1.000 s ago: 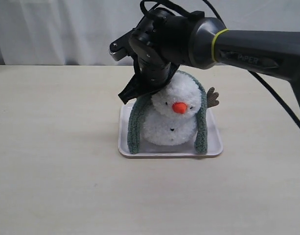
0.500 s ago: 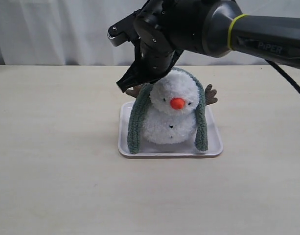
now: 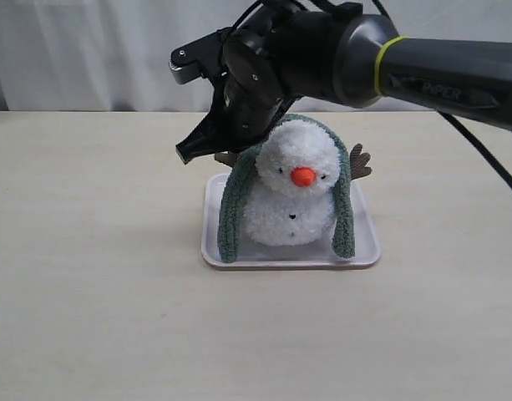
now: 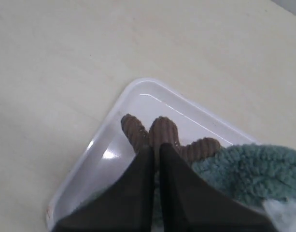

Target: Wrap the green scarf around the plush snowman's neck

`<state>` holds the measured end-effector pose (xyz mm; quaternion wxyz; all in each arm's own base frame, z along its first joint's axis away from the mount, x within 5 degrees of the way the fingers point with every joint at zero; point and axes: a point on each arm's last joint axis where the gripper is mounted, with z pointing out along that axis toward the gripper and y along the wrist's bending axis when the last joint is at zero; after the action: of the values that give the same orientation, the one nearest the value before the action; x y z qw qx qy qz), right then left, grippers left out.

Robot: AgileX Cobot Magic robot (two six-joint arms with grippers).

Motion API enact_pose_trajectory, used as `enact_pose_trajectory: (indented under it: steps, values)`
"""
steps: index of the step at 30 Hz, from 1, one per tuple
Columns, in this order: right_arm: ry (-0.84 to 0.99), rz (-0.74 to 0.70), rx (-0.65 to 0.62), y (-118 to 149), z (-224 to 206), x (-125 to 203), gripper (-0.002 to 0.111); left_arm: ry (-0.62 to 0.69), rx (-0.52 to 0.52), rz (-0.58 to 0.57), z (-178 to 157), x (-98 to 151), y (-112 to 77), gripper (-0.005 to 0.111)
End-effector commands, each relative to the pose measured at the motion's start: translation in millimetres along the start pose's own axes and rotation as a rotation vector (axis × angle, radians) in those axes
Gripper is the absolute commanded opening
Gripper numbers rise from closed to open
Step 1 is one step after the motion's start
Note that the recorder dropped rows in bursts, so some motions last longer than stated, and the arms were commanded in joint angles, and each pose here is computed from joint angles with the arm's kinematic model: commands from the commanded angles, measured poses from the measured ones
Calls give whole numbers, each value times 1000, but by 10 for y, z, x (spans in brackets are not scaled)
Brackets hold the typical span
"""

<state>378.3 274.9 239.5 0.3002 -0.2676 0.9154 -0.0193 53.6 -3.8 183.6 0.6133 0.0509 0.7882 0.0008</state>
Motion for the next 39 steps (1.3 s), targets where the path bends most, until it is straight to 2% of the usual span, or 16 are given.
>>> enact_pose_trajectory:
  steps: [1, 14, 25, 29, 31, 33, 36, 39]
  values:
    - [51, -10, 3, 31, 151, 65, 4, -16, 6, 0, 1, -5, -4, 0]
    - [234, -36, 46, 6, 194, 243, 4, -16, 6, 0, 1, -5, -4, 0]
    - [217, -56, -21, 8, -24, 190, 4, -16, 6, 0, 1, -5, -4, 0]
    - [218, -54, -136, 80, -157, 176, 5, -16, 6, 0, 1, -5, -4, 0]
    - [228, -49, -221, 148, -203, 183, 10, -14, 6, 0, 1, -3, -4, 0]
    - [248, -38, -321, 234, -232, 200, 20, -14, 6, 0, 1, -3, -4, 0]
    - [275, -13, -434, 343, -226, 253, 41, -14, 6, 0, 1, -3, -4, 0]
    - [336, 10, -447, 370, -179, 360, 63, -14, 6, 0, 1, -3, -4, 0]
